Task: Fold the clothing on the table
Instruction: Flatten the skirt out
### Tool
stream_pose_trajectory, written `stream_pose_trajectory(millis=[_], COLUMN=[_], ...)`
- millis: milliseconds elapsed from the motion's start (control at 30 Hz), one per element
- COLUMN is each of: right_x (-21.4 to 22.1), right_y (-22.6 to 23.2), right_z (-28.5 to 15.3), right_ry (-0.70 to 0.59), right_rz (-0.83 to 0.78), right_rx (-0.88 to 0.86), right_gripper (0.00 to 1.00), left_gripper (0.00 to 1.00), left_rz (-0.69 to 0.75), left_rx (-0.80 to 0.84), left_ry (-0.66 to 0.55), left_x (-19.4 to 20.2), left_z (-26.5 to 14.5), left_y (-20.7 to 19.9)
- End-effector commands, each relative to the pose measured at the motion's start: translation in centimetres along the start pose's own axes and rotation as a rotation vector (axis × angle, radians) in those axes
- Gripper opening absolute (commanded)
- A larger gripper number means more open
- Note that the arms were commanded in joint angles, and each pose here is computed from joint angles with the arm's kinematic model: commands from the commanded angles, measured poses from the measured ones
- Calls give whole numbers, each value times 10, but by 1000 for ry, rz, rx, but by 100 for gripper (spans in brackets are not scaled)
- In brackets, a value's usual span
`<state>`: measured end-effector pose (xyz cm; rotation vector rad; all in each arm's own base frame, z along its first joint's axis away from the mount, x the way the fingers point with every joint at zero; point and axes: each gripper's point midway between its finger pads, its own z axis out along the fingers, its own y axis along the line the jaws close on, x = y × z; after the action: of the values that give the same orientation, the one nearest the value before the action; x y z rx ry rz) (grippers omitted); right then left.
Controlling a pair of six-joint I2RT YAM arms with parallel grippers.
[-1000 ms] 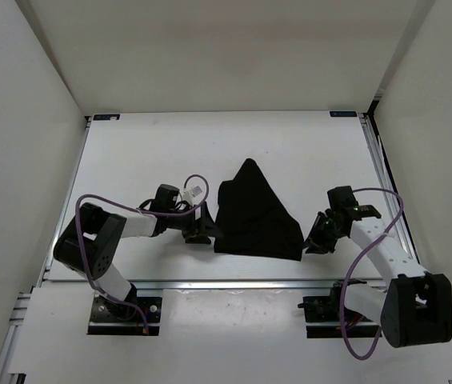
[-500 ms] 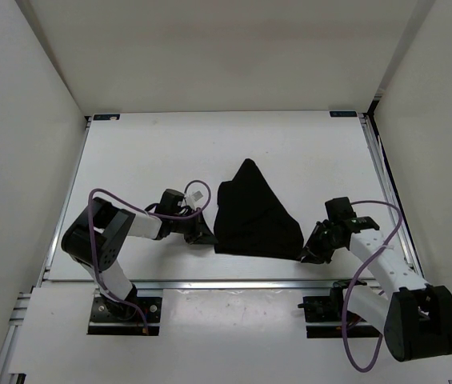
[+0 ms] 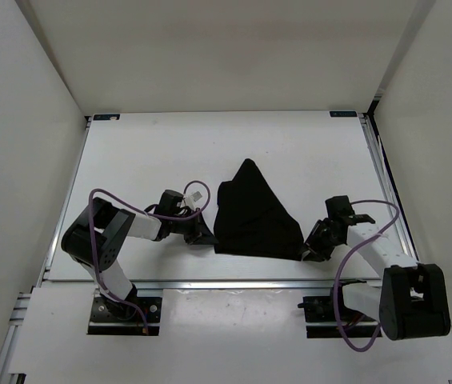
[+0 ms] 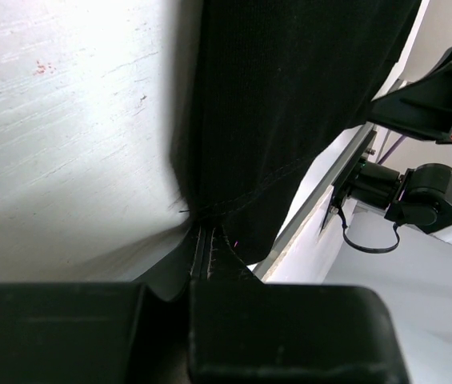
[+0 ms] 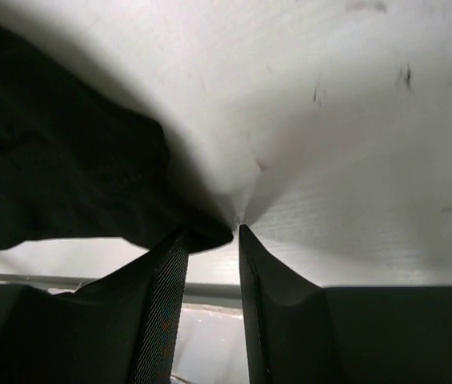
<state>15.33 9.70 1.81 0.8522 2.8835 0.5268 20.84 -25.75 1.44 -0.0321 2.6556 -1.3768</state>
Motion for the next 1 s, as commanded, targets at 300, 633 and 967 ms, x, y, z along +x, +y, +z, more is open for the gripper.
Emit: stream_pose_trajectory(millis=[300, 633, 967], right_x=[-4, -85, -187], right_y=[16, 124, 202], right_z=[21, -118, -200], right_ry=[-26, -339, -666], right_rz=[-111, -314, -479], right_rx=[-34, -245, -182], right_gripper=[3, 0, 0], left_gripper=[0, 0, 0], left_rz=[23, 261, 387], left_rx=[30, 179, 412], left_ry=[-20, -102, -382], left_x=[-2, -91, -215], left_z=[-10, -67, -149], left_y=[-3, -105, -217])
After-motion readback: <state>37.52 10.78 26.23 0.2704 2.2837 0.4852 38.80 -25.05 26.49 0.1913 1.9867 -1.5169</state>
